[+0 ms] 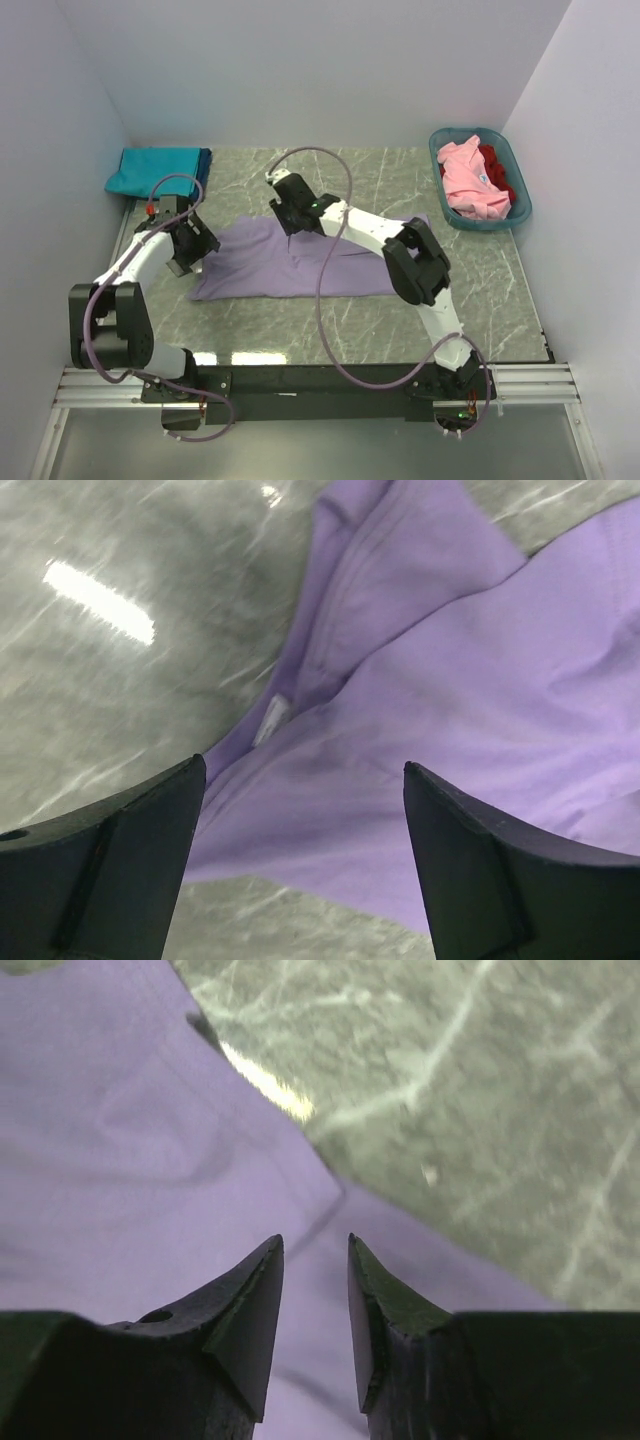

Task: Fold and stack the t-shirts
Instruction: Fold the tshirt

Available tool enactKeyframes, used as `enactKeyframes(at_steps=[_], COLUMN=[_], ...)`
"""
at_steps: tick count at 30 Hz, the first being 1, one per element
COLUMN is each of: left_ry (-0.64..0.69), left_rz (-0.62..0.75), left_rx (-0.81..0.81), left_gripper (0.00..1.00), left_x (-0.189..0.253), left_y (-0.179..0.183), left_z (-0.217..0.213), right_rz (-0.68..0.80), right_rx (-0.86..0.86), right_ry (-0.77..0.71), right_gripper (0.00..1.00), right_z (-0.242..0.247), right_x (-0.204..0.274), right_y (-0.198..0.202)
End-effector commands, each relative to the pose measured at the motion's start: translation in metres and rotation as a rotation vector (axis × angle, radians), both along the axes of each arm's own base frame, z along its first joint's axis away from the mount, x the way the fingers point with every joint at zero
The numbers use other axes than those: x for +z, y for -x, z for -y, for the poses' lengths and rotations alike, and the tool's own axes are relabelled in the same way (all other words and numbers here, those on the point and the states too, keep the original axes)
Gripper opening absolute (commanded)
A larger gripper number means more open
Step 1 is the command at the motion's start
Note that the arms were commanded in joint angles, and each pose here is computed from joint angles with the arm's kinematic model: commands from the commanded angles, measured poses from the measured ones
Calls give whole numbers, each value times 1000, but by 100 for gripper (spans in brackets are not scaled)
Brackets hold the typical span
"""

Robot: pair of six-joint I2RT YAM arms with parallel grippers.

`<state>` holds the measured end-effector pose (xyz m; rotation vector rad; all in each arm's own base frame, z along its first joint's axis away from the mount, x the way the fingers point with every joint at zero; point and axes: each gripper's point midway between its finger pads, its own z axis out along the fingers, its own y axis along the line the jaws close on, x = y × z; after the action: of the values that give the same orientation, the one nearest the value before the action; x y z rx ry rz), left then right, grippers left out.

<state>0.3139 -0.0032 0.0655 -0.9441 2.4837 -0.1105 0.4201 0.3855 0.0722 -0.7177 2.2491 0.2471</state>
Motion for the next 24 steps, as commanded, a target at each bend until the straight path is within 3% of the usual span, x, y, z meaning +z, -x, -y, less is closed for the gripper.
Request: enactKeyframes(at_steps=[1,5,7,12,24], left_ry=[-28,-30,-32,-3,155], left_rz=[-4,-32,3,-19,25], left_rx=[66,178,218,281,409], left_gripper=[86,90,99,99,95], left_x=[17,6,11,3,-15], left_y=[22,61,70,92,79], left_z=[-8,-12,-15,-13,5], right_rz=[-17,-116,-162,-221,-201], right_rx=[-77,-210,-286,-521,-1034], right_ry=[-142,-151,-168,-215,-448], right_gripper=[41,43,48,57,72], right_z=[17,70,98,178,338], right_x=[69,62,56,45,25], right_y=[12,33,48,68,122])
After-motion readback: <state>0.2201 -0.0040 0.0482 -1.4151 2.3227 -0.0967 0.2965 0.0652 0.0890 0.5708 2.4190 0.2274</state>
